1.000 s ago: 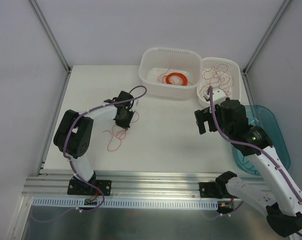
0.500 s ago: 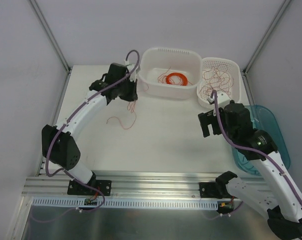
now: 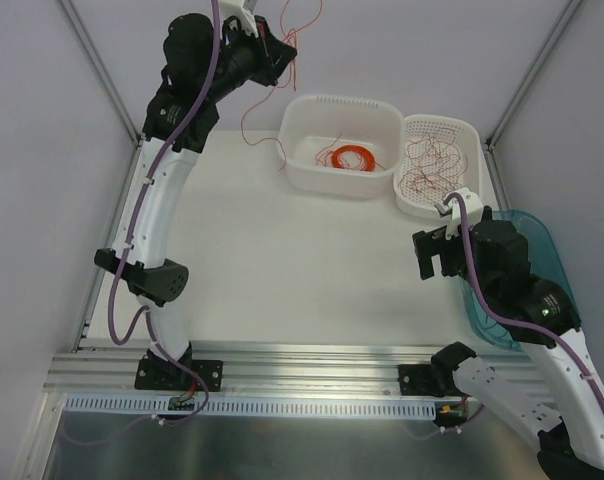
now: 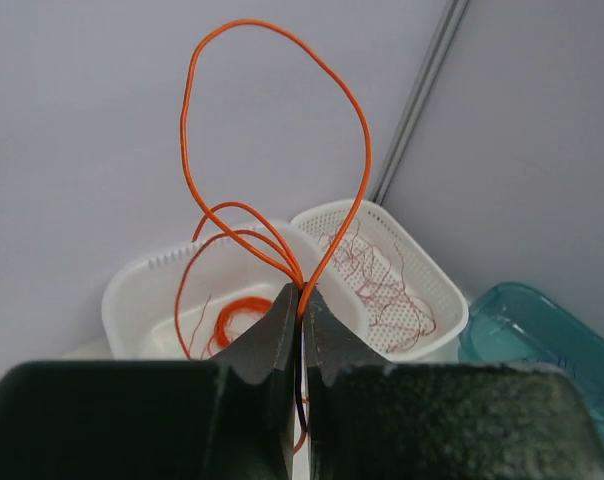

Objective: Untangle the cables

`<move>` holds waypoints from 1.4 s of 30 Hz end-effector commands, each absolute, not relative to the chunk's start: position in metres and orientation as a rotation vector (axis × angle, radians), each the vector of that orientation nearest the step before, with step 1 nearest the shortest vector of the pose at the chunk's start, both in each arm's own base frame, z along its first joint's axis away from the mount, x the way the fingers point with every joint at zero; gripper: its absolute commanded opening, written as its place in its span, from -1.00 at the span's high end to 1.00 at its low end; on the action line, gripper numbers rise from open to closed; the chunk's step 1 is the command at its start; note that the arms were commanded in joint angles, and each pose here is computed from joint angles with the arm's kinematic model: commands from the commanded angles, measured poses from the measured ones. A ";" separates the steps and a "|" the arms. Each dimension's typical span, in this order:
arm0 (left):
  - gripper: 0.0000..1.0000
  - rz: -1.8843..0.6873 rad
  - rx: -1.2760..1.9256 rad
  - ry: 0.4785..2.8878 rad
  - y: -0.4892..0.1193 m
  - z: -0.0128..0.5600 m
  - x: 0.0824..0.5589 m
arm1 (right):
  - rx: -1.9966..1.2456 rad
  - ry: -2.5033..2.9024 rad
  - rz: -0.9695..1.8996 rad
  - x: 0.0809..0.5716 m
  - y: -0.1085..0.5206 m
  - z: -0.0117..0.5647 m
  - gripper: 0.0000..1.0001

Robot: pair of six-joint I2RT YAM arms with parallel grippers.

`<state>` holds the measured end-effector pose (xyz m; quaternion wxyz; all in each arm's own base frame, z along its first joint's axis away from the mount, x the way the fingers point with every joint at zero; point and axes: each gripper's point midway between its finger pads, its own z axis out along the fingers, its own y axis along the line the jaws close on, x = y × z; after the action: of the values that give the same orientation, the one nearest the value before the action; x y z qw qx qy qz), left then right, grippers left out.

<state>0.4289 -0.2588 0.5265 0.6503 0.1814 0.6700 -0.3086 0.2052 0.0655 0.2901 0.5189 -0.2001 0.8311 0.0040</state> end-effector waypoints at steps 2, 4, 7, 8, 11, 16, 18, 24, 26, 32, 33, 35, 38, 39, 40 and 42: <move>1.00 -0.812 0.384 1.382 -0.279 0.559 0.441 | -0.468 1.972 -0.016 0.203 0.059 0.302 -0.93; 1.00 -0.847 0.385 1.343 -0.284 0.563 0.443 | -0.475 1.975 -0.006 0.202 0.060 0.302 -0.93; 1.00 -0.848 0.375 1.269 -0.286 0.571 0.451 | -0.481 1.978 0.010 0.202 0.063 0.299 -0.93; 1.00 -0.843 0.375 1.235 -0.287 0.575 0.454 | -0.478 1.979 0.014 0.203 0.064 0.299 -0.93; 1.00 -0.827 0.386 1.197 -0.294 0.570 0.469 | -0.486 1.993 0.017 0.204 0.066 0.293 -0.93; 1.00 -0.824 0.408 1.153 -0.311 0.544 0.498 | -0.482 2.003 0.017 0.205 0.067 0.291 -0.93; 1.00 -0.821 0.402 1.145 -0.314 0.532 0.510 | -0.480 2.007 0.009 0.205 0.065 0.290 -0.93; 1.00 -0.846 0.391 1.261 -0.334 0.460 0.548 | -0.473 2.027 -0.002 0.204 0.063 0.285 -0.93; 1.00 -0.864 0.389 1.312 -0.341 0.432 0.559 | -0.473 2.034 -0.005 0.205 0.063 0.283 -0.93; 0.68 -0.847 0.344 1.515 -0.349 0.333 0.589 | -0.483 2.059 -0.013 0.207 0.065 0.278 -0.93; 0.37 -0.836 0.338 1.553 -0.349 0.318 0.592 | -0.486 2.064 -0.011 0.207 0.065 0.277 -0.93; -0.05 -0.810 0.332 1.607 -0.348 0.294 0.597 | -0.490 2.068 -0.011 0.208 0.066 0.277 -0.93; -0.80 -0.786 0.291 1.662 -0.338 0.279 0.591 | -0.490 2.069 -0.012 0.209 0.067 0.279 -0.93; -0.92 -0.775 0.283 1.664 -0.335 0.281 0.589 | -0.490 2.069 -0.012 0.209 0.067 0.280 -0.93; -0.98 -0.754 0.286 1.644 -0.329 0.295 0.584 | -0.492 2.066 -0.011 0.210 0.067 0.281 -0.93; -0.98 -0.698 0.293 1.645 -0.319 0.304 0.577 | -0.494 2.064 -0.007 0.210 0.068 0.282 -0.93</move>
<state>0.5927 -0.3359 0.2142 0.5492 0.1226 0.7616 -0.3214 0.2108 0.0702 0.2708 0.4774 -0.2125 0.8526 -0.0045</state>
